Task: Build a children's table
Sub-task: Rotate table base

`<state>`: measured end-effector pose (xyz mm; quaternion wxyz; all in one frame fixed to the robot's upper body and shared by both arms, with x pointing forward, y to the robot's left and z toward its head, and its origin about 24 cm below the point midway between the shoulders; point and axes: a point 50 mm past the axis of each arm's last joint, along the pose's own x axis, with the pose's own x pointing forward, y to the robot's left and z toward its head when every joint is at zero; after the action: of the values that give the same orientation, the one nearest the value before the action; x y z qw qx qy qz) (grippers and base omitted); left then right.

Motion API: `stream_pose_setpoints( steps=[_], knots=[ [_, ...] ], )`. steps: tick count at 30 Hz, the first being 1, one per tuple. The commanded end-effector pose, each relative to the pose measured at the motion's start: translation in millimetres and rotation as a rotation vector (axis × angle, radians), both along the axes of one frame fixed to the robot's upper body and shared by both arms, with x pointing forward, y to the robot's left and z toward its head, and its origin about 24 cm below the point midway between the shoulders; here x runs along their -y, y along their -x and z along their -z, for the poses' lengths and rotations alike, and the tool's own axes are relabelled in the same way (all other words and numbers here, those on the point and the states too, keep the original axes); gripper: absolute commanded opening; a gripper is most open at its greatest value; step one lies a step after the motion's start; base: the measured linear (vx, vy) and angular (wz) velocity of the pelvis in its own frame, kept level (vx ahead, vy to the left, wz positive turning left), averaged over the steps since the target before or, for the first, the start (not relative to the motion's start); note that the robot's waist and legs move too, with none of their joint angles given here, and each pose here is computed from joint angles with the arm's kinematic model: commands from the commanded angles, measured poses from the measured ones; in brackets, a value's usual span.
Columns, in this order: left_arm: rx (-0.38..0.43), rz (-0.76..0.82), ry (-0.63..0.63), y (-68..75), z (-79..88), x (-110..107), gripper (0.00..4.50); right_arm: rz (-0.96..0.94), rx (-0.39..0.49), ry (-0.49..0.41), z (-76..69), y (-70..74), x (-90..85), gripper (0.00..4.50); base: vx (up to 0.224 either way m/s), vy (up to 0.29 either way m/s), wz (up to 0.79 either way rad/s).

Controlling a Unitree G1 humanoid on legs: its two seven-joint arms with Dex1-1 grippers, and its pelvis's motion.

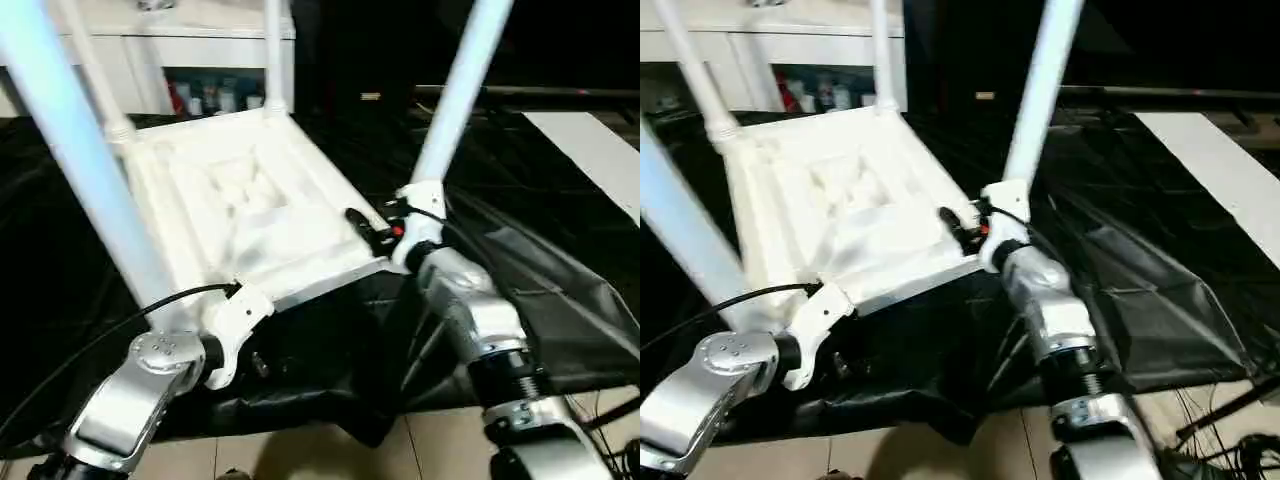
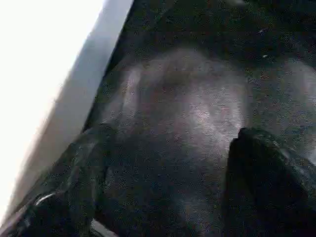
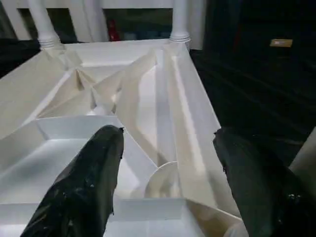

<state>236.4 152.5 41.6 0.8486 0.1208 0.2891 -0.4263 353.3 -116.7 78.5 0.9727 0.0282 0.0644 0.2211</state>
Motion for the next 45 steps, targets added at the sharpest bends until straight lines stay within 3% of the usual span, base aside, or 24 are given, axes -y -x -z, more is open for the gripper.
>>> stream_pose_setpoints(
  steps=[1,6,12,18,22,26,31,35,40,45],
  knots=[
    [0.024,-0.014,-0.016,1.2,-4.7,-13.6,4.45,0.171,0.011,0.029,-3.5,-6.9,44.6,3.25,0.000,0.000,0.00],
    [0.047,0.113,0.096,14.1,-15.7,-15.7,4.45,0.181,0.021,0.051,-6.8,-12.4,52.3,3.25,0.000,0.000,0.00],
    [0.040,0.132,0.147,20.4,-19.8,-26.3,4.45,0.179,0.027,0.059,-7.2,-16.3,53.0,3.25,0.000,0.000,0.00],
    [0.011,0.064,0.182,24.7,-24.0,-62.8,4.45,0.092,0.034,0.054,-4.9,-13.7,46.1,3.25,0.000,0.000,0.00],
    [-0.082,0.003,0.231,36.8,-37.6,-104.3,4.45,-0.048,0.007,0.074,10.8,3.6,30.5,3.25,0.000,0.000,0.00],
    [-0.087,-0.017,0.238,44.3,-43.9,-119.1,4.45,-0.046,-0.019,0.088,21.8,11.5,29.1,3.25,0.000,0.000,0.00],
    [0.100,-0.108,0.301,30.7,-59.9,-134.9,4.45,-0.010,-0.073,0.149,41.2,27.4,36.8,3.25,0.000,0.000,0.00],
    [0.225,-0.161,0.413,11.3,-69.3,-126.1,4.45,0.134,-0.166,0.192,57.2,34.5,55.5,3.25,0.000,0.000,0.00],
    [0.279,-0.170,0.472,-1.6,-70.5,-113.4,4.45,0.171,-0.204,0.212,62.3,36.1,59.7,3.25,0.000,0.000,0.00],
    [0.291,-0.097,0.562,-17.2,-70.5,-84.4,4.45,0.101,-0.218,0.225,62.7,32.0,45.7,3.25,0.000,0.000,0.00]
  ],
)
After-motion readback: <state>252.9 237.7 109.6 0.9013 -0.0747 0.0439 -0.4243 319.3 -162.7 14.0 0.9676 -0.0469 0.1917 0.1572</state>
